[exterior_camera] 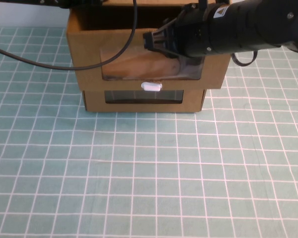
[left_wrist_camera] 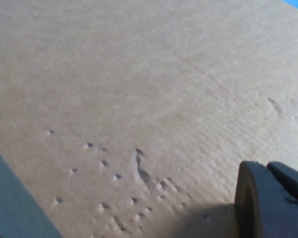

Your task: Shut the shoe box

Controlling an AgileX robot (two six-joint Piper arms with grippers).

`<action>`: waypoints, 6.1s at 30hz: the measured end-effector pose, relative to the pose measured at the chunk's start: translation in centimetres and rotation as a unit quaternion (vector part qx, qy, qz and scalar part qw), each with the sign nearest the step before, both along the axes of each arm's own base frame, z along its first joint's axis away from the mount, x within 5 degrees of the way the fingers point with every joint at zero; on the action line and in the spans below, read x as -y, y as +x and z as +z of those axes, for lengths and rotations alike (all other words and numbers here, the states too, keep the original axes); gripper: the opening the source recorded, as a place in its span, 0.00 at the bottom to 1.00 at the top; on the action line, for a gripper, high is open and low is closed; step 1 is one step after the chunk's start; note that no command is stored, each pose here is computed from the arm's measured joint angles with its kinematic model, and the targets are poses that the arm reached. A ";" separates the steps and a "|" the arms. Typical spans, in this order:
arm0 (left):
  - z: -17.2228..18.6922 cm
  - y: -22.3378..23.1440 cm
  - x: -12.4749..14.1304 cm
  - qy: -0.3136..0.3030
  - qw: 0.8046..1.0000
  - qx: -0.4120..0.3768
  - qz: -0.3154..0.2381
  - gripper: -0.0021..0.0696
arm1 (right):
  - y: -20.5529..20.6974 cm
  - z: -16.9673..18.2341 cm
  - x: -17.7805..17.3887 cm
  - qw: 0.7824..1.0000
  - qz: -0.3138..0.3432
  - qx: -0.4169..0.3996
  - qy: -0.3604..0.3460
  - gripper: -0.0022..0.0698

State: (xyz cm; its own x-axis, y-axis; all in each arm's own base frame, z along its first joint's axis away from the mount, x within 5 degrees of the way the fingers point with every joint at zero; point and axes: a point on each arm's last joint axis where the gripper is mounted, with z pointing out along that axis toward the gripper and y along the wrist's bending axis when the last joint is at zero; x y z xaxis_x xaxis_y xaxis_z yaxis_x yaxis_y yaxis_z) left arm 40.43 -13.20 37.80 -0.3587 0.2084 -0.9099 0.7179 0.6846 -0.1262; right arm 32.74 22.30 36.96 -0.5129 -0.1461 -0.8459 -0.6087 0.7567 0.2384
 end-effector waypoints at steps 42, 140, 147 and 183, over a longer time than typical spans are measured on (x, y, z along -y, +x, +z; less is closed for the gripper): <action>0.4 -0.2 0.0 0.001 1.000 0.004 -0.001 0.02 | 6.2 -1.2 -1.4 1.000 -0.022 0.007 0.016 0.01; -18.7 -35.0 -11.1 0.009 0.949 0.193 0.248 0.02 | -27.1 -17.8 22.0 0.914 -0.339 0.222 0.012 0.01; -18.7 -35.0 -11.1 0.009 0.949 0.193 0.248 0.02 | -27.4 -19.6 21.9 0.934 -0.332 0.132 -0.025 0.01; -18.3 -34.7 -12.7 -0.015 0.914 0.196 0.354 0.02 | -27.4 -19.7 21.9 0.934 -0.332 0.129 -0.027 0.01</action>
